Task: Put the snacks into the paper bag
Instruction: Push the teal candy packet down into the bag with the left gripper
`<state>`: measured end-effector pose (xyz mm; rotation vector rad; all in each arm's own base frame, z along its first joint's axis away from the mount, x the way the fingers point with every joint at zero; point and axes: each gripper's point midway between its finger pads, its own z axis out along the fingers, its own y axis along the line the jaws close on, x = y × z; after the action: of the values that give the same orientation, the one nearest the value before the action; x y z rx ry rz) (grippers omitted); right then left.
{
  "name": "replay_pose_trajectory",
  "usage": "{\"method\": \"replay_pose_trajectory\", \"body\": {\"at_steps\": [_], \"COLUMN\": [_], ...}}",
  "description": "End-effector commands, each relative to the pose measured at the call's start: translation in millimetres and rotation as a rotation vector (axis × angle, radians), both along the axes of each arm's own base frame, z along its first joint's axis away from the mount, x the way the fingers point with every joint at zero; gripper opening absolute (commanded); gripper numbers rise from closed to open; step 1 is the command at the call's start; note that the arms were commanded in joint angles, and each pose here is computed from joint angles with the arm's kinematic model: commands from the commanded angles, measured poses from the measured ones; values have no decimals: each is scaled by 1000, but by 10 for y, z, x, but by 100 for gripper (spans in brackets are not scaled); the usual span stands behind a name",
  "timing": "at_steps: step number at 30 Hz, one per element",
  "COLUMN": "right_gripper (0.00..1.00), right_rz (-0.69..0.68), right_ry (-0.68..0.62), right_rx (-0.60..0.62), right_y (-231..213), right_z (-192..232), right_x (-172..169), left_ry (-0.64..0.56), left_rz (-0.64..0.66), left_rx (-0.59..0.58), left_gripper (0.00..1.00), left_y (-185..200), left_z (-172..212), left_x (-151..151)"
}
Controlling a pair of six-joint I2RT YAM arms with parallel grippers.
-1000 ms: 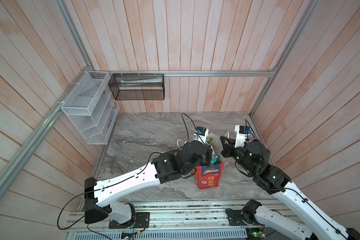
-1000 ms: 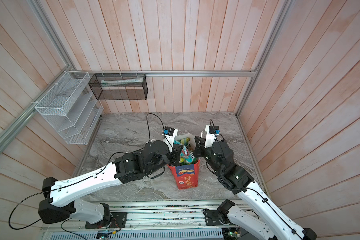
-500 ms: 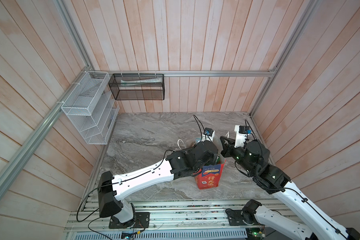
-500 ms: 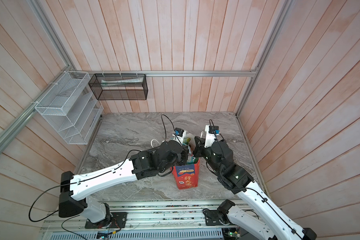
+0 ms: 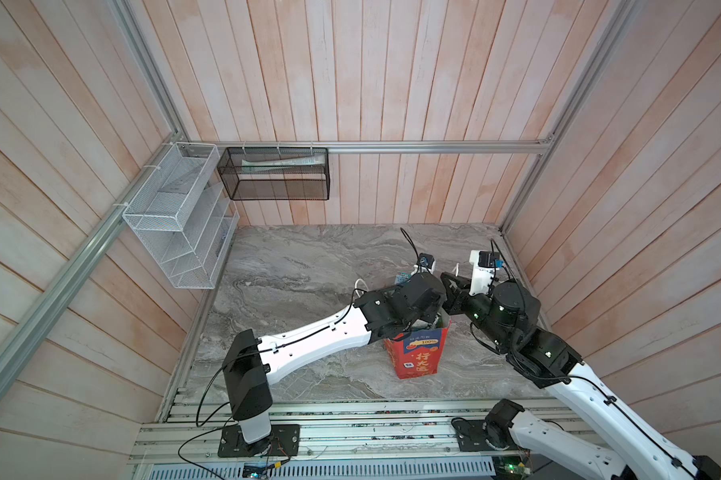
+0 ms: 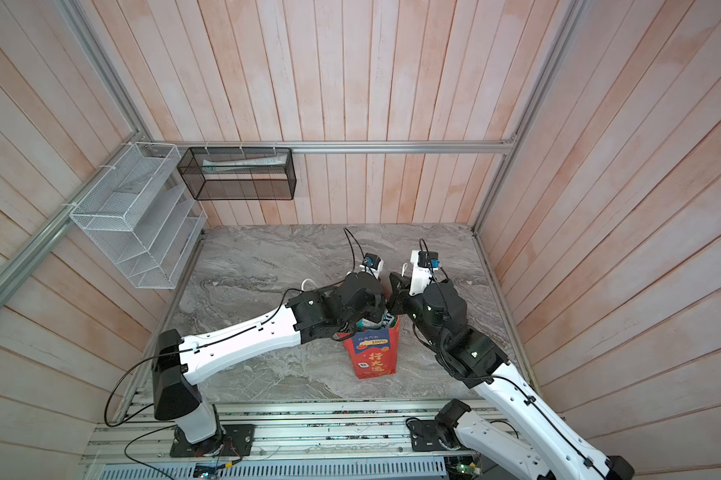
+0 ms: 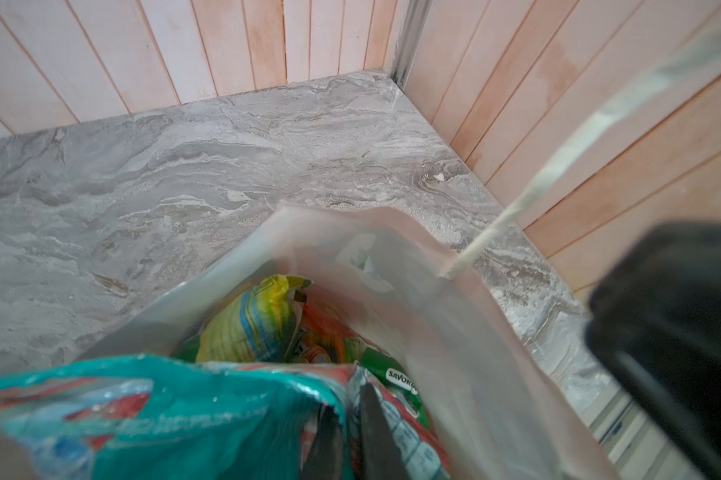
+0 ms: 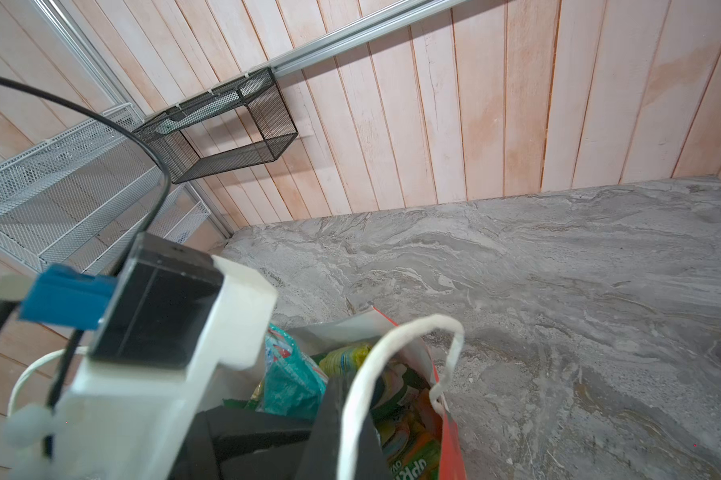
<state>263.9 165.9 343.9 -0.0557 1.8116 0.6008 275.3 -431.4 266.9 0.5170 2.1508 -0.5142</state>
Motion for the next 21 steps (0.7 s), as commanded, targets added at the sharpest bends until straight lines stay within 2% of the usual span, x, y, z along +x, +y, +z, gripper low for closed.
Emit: {"method": "replay_pose_trajectory", "body": {"at_steps": [1, 4, 15, 19, 21], "right_gripper": [0, 0, 0, 0, 0], "right_rz": [10, 6, -7, -7, -9], "right_ry": [-36, -38, -48, -48, -52], "right_rx": [22, 22, 25, 26, 28], "right_y": [16, 8, -32, -35, -48], "right_z": [103, 109, 136, 142, 162], "right_x": [-19, -18, -31, -33, -43], "left_ry": [35, 25, -86, -102, -91], "left_rz": [-96, -115, -129, -87, -80], "left_rx": [2, -36, -177, -150, -121], "left_gripper": [23, 29, 39, 38, 35], "left_y": [-78, -40, 292, 353, 358], "left_z": [30, 180, 889, 871, 791], "left_x": [-146, -203, -352, -260, -215]}}
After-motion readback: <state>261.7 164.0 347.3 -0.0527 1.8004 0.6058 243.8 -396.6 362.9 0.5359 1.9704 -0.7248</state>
